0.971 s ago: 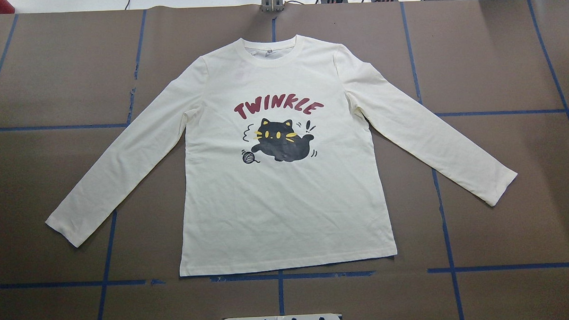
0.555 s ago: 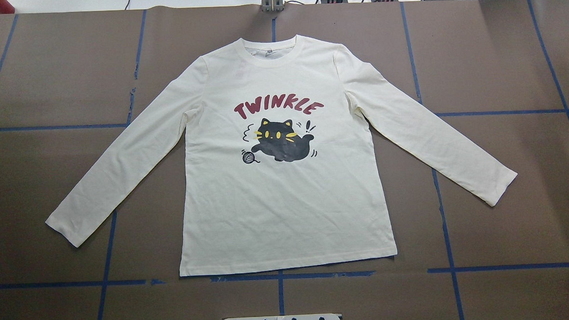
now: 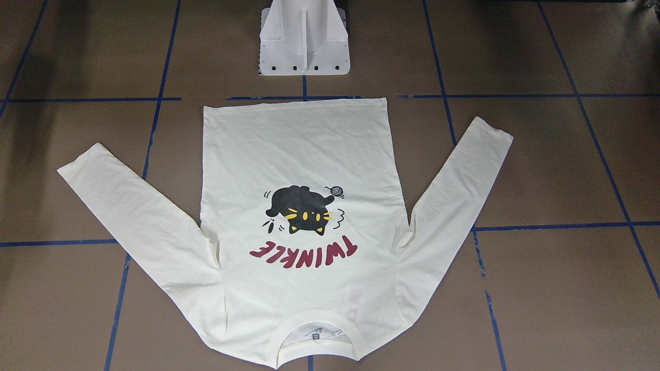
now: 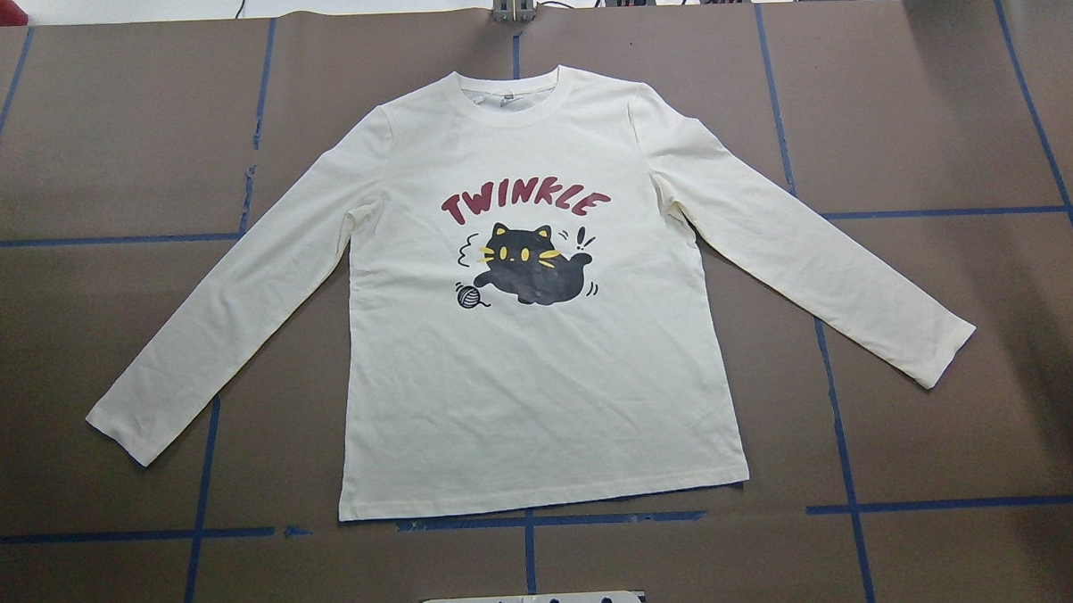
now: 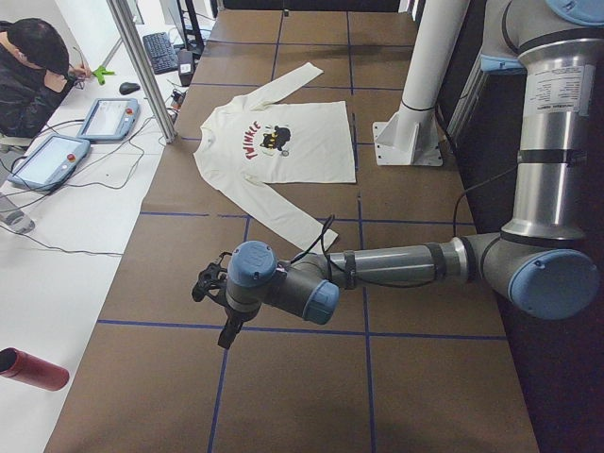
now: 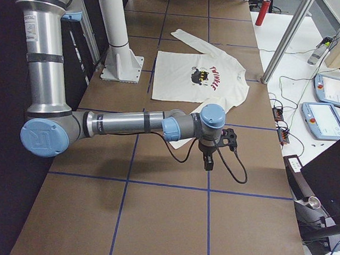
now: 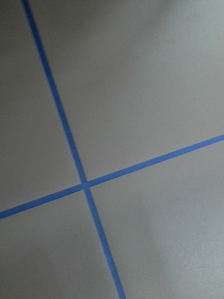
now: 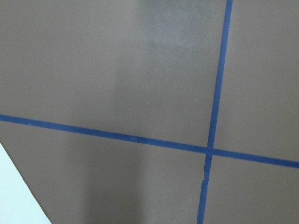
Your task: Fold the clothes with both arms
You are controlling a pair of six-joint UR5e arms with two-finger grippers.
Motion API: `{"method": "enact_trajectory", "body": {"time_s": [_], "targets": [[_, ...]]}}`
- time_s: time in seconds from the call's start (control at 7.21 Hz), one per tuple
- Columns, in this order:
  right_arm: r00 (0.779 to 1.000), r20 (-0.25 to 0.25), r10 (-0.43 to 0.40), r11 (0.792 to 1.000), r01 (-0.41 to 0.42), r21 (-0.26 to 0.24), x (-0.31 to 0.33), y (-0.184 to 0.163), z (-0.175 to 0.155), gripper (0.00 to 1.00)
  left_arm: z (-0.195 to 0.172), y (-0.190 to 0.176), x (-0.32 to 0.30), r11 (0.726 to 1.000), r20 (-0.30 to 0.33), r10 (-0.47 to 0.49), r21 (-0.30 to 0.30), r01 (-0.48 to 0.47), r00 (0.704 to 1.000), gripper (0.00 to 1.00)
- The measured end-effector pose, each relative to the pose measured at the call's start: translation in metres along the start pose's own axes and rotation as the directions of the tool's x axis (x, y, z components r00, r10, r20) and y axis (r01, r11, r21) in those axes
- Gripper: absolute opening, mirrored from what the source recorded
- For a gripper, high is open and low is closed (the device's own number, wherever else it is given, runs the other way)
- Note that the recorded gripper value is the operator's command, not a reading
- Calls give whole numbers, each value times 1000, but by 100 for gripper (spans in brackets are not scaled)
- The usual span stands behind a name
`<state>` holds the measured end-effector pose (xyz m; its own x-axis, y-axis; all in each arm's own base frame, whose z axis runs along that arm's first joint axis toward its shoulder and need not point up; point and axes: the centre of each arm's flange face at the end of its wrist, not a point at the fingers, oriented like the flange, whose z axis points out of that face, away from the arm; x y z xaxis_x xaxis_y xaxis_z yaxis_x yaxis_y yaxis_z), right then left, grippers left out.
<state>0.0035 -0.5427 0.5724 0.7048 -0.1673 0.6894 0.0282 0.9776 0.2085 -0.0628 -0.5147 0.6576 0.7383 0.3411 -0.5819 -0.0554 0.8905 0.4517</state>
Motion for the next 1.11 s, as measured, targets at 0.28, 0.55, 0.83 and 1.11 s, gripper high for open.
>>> {"method": "enact_trajectory", "body": {"time_s": [0.28,0.55,0.83,1.11], "targets": [[998,6,-64,995,63,75,-11,-22,-9,100,-23,-48,16,986,30,108,124,-111,994,100],[997,18,-80,992,78,97,-13,-23,-10,100,-40,-75,30,948,57,207,237,-215,977,100],[998,51,-31,988,23,151,-38,-26,-9,100,-45,-80,34,935,63,230,262,-238,971,100],[987,110,113,968,-135,213,-103,-12,34,88,-46,-81,35,933,62,234,267,-242,970,100]]}}
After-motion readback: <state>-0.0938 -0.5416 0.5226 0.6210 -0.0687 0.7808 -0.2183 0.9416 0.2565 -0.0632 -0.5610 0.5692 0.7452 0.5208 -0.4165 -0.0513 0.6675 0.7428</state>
